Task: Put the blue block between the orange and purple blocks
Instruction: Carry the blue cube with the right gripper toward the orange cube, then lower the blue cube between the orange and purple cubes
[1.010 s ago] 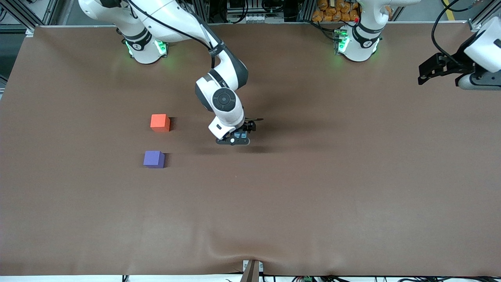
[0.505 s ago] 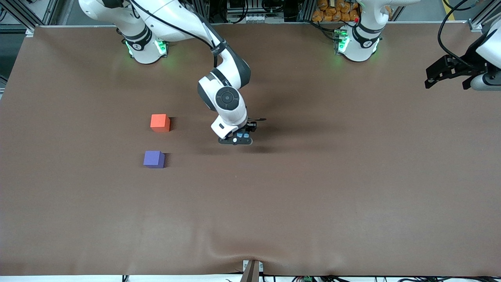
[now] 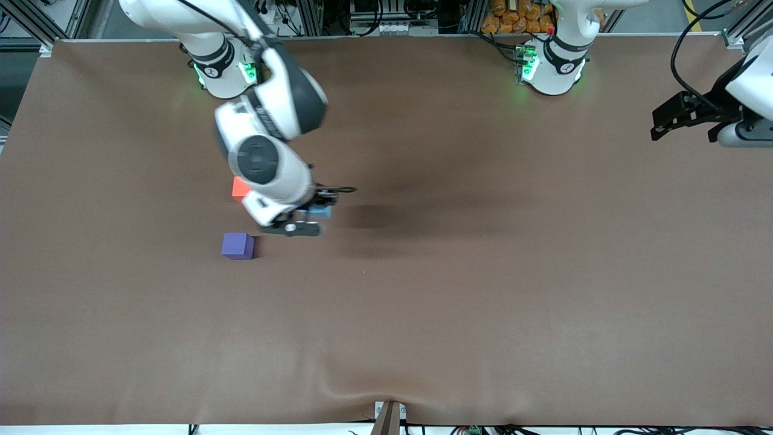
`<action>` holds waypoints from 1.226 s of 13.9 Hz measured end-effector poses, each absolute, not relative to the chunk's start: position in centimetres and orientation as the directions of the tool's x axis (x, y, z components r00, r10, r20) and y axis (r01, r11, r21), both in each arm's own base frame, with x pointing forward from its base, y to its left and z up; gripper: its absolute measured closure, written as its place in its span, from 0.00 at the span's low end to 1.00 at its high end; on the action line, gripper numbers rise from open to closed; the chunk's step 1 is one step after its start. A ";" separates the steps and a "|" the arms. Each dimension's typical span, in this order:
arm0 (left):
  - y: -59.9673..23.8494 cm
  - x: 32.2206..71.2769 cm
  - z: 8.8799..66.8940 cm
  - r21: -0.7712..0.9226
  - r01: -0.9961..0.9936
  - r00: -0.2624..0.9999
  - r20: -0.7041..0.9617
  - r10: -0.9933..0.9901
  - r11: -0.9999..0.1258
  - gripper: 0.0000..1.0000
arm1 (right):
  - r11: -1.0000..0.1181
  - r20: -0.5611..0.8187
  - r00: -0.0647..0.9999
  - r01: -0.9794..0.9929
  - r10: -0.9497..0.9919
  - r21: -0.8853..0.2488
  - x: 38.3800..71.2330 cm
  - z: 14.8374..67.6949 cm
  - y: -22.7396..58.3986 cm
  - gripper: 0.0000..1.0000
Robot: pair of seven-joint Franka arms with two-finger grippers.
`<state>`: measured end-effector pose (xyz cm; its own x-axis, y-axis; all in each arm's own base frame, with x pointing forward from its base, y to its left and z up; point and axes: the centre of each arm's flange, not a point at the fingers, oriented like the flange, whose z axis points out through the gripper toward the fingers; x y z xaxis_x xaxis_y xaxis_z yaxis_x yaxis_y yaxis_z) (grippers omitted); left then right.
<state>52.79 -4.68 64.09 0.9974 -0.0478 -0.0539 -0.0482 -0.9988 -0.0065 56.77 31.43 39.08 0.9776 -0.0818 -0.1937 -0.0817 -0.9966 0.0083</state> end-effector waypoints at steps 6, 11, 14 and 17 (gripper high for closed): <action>-4.9 53.5 62.9 -0.007 -0.052 0.996 -0.075 -0.051 -0.999 0.00 | -0.999 -0.196 0.980 0.042 0.036 0.022 58.0 33.5 16.1 0.47; -5.1 53.5 62.9 -0.007 -0.056 0.996 -0.076 -0.056 -0.998 0.00 | -0.996 -0.149 0.985 0.084 0.084 -0.006 54.3 30.0 12.0 0.47; -5.1 53.5 62.9 -0.007 -0.056 0.996 -0.076 -0.056 -0.998 0.00 | -0.996 -0.136 0.987 0.087 0.088 -0.012 53.4 28.5 11.3 0.47; -5.1 53.5 62.8 -0.007 -0.056 0.996 -0.076 -0.055 -0.998 0.00 | -0.997 -0.133 0.988 0.074 0.076 -0.024 52.8 27.5 10.8 0.47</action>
<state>53.47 -5.12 62.84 0.9956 -0.0551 -0.0762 -0.0558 -0.9984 -0.0067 52.82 10.81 27.52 0.9881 0.0765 -0.1333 0.0739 -0.9970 -0.0240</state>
